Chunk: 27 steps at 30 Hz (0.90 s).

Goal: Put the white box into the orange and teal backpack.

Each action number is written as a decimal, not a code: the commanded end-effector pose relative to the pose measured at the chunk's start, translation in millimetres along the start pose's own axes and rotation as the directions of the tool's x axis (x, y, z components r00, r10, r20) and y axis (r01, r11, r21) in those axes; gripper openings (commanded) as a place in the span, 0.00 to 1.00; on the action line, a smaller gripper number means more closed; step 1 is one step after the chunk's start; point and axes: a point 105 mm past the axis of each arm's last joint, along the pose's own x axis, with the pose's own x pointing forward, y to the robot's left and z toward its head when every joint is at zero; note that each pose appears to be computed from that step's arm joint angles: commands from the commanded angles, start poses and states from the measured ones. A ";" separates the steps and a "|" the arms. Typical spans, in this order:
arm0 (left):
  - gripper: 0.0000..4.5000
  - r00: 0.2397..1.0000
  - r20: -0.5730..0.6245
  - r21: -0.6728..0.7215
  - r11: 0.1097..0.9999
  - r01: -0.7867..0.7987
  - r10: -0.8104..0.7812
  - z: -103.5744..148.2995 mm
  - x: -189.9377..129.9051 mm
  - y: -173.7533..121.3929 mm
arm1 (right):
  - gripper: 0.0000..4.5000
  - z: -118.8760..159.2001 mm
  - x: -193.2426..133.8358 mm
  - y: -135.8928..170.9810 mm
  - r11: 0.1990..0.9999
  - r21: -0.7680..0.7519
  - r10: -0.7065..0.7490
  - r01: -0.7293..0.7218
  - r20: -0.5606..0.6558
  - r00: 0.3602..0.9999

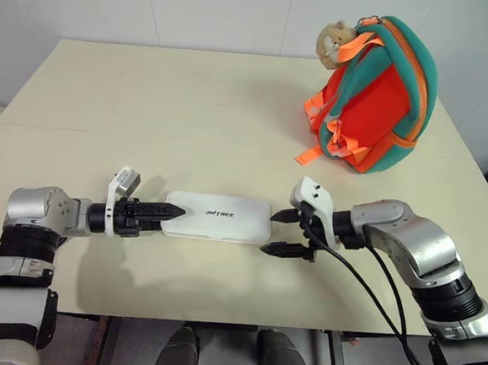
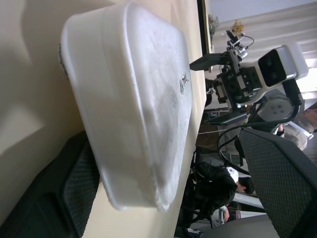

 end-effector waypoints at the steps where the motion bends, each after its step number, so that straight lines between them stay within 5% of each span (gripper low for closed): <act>1: 0.99 1.000 -0.007 0.006 1.000 0.014 -0.014 0.3 4.2 -3.2 | 1.00 -1.1 2.6 -0.9 1.000 -0.010 0.002 -0.002 0.009 1.000; 27: 0.99 0.995 -0.022 -0.039 0.994 0.100 -0.100 1.7 21.7 -14.0 | 1.00 -4.0 1.4 7.8 0.997 -0.055 0.046 -0.044 0.025 0.999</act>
